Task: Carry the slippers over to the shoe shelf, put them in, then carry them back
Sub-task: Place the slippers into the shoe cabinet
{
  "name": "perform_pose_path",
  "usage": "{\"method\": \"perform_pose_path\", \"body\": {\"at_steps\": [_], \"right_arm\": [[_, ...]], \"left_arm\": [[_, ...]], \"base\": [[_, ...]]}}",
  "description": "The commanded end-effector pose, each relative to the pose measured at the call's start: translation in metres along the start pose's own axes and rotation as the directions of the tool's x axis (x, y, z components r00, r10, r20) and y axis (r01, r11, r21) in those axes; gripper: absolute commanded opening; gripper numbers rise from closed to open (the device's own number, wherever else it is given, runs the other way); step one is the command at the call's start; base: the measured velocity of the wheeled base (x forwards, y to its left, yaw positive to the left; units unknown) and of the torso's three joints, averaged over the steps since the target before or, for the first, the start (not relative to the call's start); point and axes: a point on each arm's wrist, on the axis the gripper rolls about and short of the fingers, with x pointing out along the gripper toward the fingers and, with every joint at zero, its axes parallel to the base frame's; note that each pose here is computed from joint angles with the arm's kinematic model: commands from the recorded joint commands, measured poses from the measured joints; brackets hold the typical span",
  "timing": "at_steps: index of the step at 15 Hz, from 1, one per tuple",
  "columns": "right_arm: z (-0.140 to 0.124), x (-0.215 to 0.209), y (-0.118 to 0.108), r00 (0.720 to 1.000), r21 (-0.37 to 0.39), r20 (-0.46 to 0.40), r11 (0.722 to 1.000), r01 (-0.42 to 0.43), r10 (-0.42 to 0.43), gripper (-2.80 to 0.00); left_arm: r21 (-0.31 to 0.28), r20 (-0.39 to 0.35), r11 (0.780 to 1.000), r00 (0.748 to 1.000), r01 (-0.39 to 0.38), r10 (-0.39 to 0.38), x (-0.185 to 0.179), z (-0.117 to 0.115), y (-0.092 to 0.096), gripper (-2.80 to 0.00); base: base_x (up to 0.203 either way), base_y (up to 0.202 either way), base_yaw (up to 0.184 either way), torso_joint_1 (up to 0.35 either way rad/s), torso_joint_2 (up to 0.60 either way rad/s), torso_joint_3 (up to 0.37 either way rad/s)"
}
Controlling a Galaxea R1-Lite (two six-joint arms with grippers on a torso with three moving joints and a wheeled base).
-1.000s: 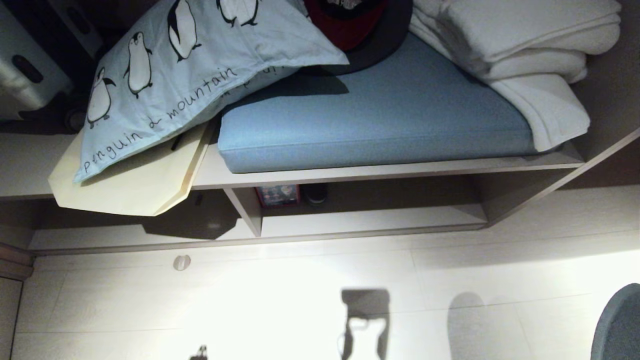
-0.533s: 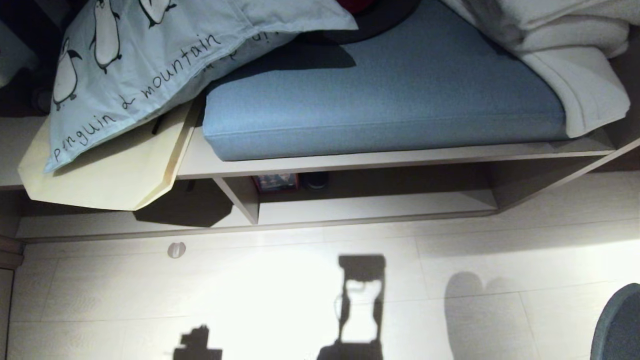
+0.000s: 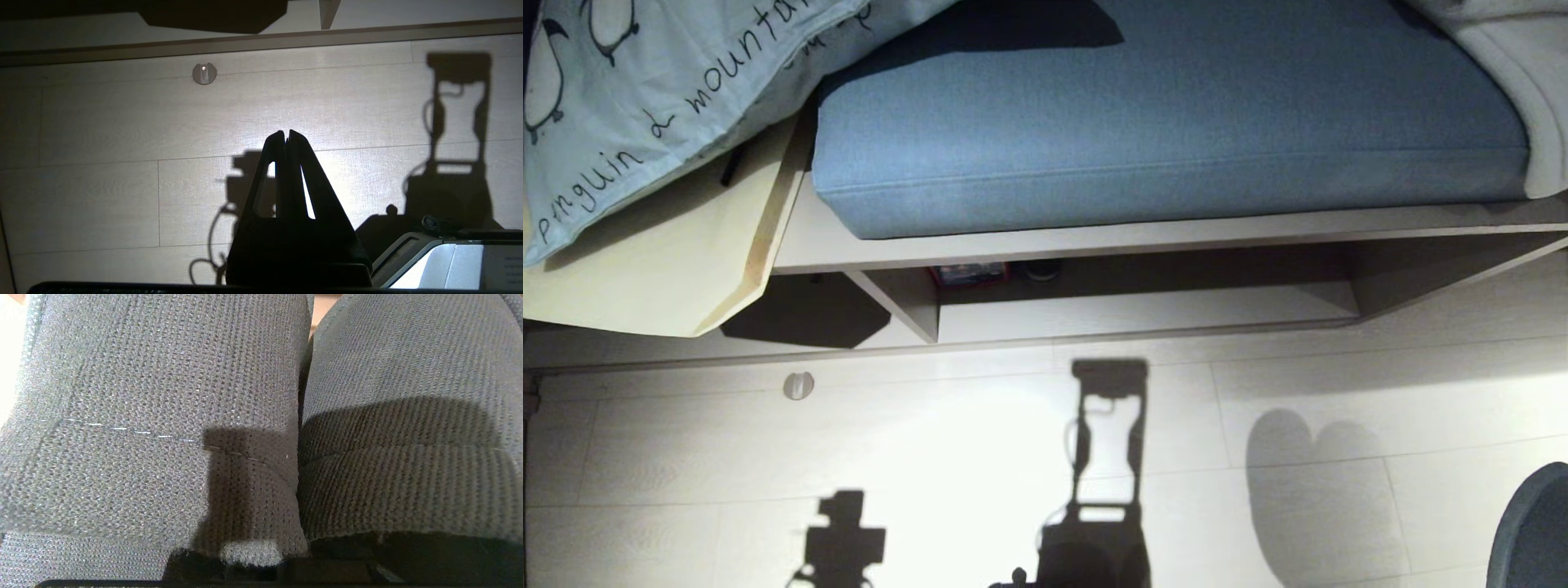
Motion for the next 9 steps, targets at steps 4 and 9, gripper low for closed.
{"method": "perform_pose_path", "body": {"at_steps": [4, 9], "right_arm": [[-0.0005, 0.0001, 0.0000, 1.000, -0.001, -0.002, 1.000, -0.001, 0.001, -2.80], [-0.0005, 0.0001, 0.0000, 1.000, -0.002, -0.002, 1.000, -0.001, 0.001, -2.80]], "left_arm": [[0.000, 0.000, 1.000, 1.000, 0.000, 0.000, 0.0001, 0.0000, 0.0000, -2.80], [0.000, 0.000, 1.000, 1.000, -0.001, 0.001, 0.0001, 0.0000, 0.0000, -2.80]], "base": [[0.000, 0.000, 0.000, 0.005, 0.01, -0.198], [0.000, 0.000, 0.000, 0.003, 0.00, -0.198]]}}
